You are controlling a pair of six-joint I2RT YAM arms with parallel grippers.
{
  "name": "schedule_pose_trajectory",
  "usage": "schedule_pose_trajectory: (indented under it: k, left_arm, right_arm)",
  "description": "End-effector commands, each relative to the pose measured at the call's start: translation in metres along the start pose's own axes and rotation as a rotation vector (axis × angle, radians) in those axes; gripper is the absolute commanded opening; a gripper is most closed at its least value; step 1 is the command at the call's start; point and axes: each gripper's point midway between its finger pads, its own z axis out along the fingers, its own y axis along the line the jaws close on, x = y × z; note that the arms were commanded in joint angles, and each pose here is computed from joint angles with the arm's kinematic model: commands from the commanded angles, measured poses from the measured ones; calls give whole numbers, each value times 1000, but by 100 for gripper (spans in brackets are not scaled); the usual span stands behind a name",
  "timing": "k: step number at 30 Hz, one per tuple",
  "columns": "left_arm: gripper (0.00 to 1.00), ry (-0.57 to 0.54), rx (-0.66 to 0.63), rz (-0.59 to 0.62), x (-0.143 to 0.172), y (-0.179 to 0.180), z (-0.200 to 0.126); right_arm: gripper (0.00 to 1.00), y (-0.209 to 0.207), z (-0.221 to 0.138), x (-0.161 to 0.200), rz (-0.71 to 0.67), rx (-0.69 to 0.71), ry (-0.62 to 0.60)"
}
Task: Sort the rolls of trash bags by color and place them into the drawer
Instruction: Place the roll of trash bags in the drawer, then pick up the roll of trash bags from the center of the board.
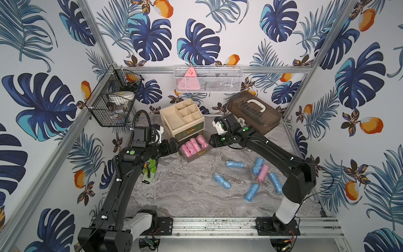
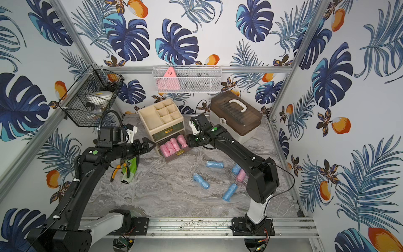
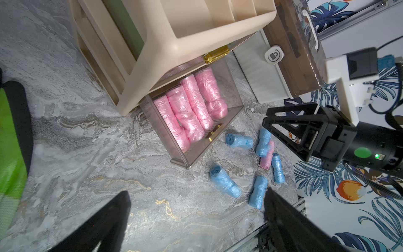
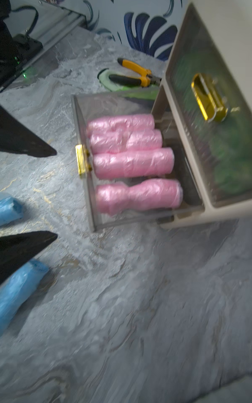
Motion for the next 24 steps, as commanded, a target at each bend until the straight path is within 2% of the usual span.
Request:
schedule_pose_trajectory:
  k: [1,10,16,19,24]
  left_arm:
    - [99,-20,27,26,-6,-5,1]
    - [99,-16,67,24,-7,-8,9]
    - [99,-13,81,24,-7,-9,12]
    - [99,-17,90,23,-8,-10,12]
    - [99,-19,100,23,-9,-12,12]
  right_arm:
    - [54,-37,-15,17,97,124,4]
    - [52,-123,-54,83,297,331,8]
    - [57,-188,-74,128,510,516,-3]
    - [58,-211,-80,151,603,587,32]
    - [51,-240,-79,184,743,622,60]
